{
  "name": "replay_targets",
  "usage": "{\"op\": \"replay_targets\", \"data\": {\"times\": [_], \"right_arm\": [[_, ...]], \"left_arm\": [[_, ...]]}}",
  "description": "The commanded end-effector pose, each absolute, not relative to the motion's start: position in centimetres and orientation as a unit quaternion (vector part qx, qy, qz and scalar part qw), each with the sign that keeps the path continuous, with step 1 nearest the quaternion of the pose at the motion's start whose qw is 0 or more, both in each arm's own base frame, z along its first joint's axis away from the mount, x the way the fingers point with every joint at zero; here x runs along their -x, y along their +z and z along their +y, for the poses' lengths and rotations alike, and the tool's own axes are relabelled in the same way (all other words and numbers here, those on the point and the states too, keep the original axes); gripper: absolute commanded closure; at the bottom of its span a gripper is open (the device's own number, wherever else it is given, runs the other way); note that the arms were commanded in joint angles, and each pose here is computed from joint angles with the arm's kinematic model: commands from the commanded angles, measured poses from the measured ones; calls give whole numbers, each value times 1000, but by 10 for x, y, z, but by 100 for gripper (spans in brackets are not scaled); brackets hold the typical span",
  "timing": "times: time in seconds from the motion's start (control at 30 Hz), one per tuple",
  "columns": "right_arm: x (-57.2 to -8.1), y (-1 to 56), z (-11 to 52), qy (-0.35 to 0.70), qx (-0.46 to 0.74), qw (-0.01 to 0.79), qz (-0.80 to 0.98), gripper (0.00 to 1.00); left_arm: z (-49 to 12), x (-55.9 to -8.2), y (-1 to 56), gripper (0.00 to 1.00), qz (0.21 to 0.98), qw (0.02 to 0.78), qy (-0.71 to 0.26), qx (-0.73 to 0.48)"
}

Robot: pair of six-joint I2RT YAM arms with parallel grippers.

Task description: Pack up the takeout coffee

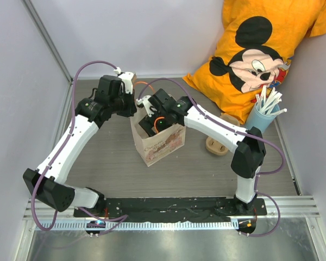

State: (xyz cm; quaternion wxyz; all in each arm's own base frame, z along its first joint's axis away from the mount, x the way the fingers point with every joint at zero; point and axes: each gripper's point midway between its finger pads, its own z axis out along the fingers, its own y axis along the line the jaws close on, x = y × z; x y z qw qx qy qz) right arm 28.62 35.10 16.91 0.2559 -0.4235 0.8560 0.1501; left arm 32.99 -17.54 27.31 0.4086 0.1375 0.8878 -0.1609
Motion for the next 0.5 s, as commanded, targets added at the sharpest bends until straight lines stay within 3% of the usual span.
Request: {"op": "replay_targets", "data": {"times": [0.0, 0.1, 0.13, 0.47], "right_arm": [[-287, 217, 355, 171, 425, 305, 835, 11], [-286, 221, 355, 172, 425, 306, 834, 6], [-286, 222, 354, 172, 424, 307, 834, 1], [-284, 230, 353, 174, 432, 310, 829, 0]], "left_arm": [[-179, -337, 295, 100, 868, 444, -175, -135], [-179, -338, 296, 100, 868, 444, -176, -136], [-179, -337, 296, 100, 868, 444, -177, -136], [-179, -337, 296, 99, 868, 444, -176, -136]]}}
